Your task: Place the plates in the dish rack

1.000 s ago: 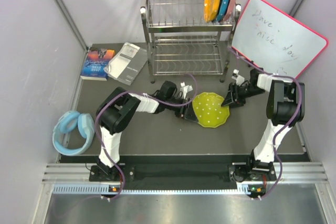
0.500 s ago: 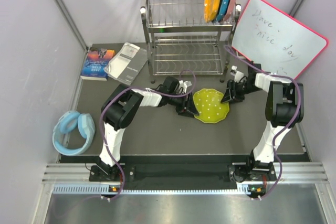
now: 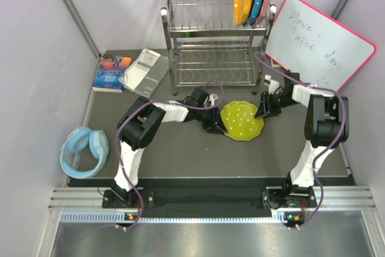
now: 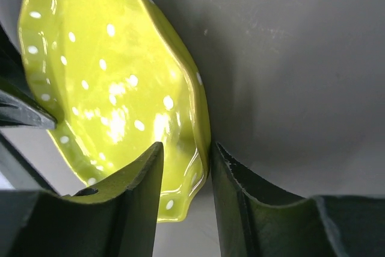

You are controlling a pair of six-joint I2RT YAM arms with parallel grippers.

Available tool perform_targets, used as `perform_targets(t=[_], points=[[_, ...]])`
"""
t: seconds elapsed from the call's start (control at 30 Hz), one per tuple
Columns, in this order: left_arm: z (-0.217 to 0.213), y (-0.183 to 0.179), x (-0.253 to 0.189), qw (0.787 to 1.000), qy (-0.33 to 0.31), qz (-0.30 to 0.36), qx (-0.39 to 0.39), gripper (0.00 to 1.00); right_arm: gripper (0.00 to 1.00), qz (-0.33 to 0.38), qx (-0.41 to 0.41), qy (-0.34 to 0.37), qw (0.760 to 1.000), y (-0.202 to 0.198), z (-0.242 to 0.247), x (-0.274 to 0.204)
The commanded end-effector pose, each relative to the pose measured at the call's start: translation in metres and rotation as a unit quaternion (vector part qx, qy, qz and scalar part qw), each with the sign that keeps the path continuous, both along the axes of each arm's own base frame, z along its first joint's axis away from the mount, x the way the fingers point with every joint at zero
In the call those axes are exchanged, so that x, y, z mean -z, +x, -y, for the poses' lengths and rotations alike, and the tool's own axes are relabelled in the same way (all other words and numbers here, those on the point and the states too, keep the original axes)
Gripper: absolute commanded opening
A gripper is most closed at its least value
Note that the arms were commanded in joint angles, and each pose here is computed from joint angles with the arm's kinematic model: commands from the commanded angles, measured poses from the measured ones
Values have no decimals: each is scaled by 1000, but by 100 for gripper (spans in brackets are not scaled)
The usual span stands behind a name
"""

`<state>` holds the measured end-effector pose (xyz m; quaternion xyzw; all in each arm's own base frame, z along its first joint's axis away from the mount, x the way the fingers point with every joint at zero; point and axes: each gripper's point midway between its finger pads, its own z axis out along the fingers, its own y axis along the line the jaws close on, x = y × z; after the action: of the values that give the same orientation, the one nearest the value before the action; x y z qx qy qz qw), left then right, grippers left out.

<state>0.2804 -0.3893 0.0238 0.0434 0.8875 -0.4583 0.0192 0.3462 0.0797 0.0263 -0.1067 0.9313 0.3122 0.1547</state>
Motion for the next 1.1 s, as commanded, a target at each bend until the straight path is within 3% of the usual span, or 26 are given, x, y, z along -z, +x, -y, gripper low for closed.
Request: perform_targets(t=[0.0,0.1,0.27,0.37,0.63,0.67,0.73,0.77,0.9,1.03,1.07], points=[[-30,6,93,978,194,29,-78,26,36,-72,-42,-11,996,-54,-17,22],[-36,6,94,969,226,39,-95,0,39,-72,-43,-8,996,-56,-18,17],[-42,-4,97,969,225,42,-93,0,50,-89,-32,-2,995,-46,-18,25],[-44,-8,100,970,224,42,-85,0,51,-116,-20,51,992,-45,-29,22],[-39,-4,96,969,225,61,-85,0,31,-107,-25,48,993,-49,-26,20],[-41,-5,97,967,232,60,-84,0,25,-106,-23,47,993,-51,-25,19],[-43,-2,96,965,241,68,-82,9,11,-88,-23,42,995,-51,-21,10],[-45,-3,94,964,244,70,-76,20,0,-82,-30,39,995,-53,-18,7],[-54,-3,78,965,240,99,-45,43,0,-25,-60,30,997,-55,-10,-26],[-103,6,47,964,236,121,-33,45,0,63,-106,37,992,-63,-13,-86],[-113,13,18,963,221,151,-42,45,0,75,-126,42,988,-71,-15,-102]])
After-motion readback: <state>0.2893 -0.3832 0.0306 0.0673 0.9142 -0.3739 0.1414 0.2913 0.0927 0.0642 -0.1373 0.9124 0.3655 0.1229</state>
